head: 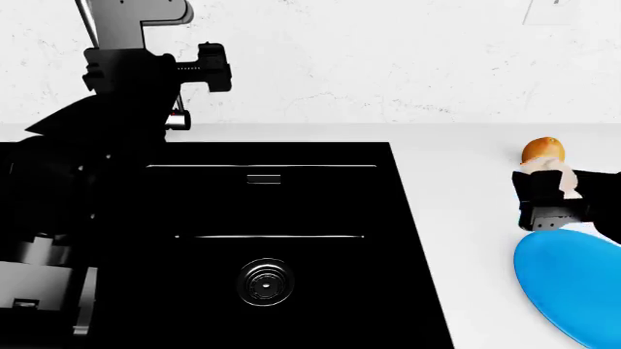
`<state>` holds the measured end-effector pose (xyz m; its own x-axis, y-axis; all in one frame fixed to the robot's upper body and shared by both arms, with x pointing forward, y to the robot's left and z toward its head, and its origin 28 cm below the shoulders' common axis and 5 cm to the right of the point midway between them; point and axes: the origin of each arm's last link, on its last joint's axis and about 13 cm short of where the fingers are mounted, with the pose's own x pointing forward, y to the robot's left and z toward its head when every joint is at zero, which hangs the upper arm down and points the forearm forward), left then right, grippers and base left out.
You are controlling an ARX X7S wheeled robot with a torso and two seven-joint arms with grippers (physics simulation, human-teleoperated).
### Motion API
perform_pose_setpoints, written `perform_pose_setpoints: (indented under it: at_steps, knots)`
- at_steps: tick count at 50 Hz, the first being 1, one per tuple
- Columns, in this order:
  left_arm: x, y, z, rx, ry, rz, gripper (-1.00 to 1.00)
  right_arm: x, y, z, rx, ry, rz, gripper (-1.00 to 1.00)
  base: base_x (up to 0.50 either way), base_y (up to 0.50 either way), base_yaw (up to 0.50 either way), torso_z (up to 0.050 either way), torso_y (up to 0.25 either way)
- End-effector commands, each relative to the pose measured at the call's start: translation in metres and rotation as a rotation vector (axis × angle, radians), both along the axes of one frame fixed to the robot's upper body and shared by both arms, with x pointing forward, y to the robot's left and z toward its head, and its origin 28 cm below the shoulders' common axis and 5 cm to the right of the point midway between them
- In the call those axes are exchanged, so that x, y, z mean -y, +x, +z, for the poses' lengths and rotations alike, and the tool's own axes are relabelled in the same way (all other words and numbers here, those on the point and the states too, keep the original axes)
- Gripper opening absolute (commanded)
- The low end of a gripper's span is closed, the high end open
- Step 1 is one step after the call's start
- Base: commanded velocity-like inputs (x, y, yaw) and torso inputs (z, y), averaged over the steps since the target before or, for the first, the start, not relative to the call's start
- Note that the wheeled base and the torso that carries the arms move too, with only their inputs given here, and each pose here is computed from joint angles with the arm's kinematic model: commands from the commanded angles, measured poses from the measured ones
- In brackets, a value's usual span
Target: Pick the chicken breast from the counter and place it in the sink. Then turn on the sink faucet.
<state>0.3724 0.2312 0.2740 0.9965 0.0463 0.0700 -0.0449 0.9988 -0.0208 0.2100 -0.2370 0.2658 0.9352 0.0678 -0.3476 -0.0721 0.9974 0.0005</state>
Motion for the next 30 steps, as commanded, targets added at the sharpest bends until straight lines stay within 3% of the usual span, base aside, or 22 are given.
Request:
perform_pose_setpoints:
  at_steps: [1, 30]
  knots:
    - [0.001, -0.001, 0.002, 0.002, 0.004, -0.003, 1.00, -0.042, 0.018, 0.020, 0.059, -0.040, 0.189, -1.00, 0.00, 0.00, 0.00, 0.000, 0.000]
    - [0.005, 0.005, -0.002, -0.007, 0.008, -0.014, 1.00, -0.145, 0.060, -0.018, -0.019, -0.089, 0.662, -1.00, 0.00, 0.00, 0.00, 0.000, 0.000]
